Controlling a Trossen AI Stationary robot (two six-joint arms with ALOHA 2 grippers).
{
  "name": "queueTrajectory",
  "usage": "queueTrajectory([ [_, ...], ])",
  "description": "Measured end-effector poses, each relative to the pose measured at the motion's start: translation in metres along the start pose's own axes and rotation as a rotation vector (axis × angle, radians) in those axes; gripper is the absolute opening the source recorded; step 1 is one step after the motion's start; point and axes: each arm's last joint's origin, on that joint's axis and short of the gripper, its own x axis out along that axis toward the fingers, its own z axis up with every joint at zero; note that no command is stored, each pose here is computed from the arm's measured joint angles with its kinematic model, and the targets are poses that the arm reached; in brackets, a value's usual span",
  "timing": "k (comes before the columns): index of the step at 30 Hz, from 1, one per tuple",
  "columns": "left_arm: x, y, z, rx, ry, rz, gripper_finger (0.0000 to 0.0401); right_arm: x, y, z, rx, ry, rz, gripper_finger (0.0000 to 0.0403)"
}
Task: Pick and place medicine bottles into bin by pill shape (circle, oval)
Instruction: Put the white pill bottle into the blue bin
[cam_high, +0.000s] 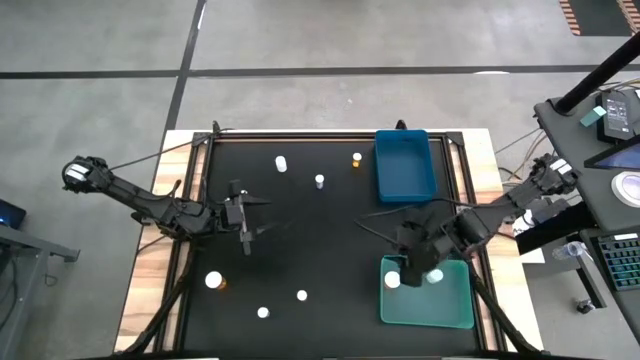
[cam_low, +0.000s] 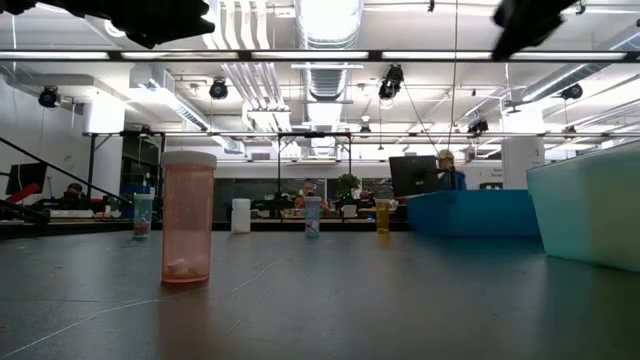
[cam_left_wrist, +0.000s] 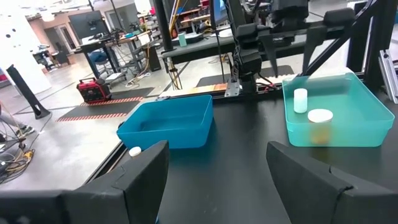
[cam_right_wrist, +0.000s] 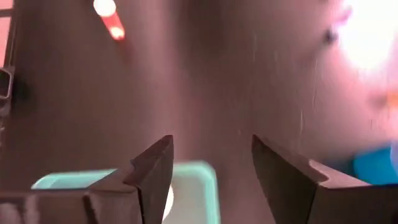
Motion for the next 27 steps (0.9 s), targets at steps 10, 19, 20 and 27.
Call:
queueTrajectory([
  [10,0.006,-0.004,0.003,-0.032,-0.038,0.004,0.0254,0.025,-0.033,-0.002,-0.249,-0.485,-0.010,0.0194],
  [19,0.041,-0.019,-0.014,-0.020,-0.012,0.054,0.0254,0.043,-0.077,-0.032,-0.157,-0.752,-0.143,0.0194],
  [20,0.047,-0.020,-0.019,-0.006,0.011,0.066,0.0254,0.046,-0.082,-0.037,-0.136,-0.751,-0.153,0.0194],
  [27,0.086,0.005,-0.039,0.009,0.103,0.080,0.0254,0.053,-0.113,-0.046,-0.026,-0.734,-0.260,0.0194],
])
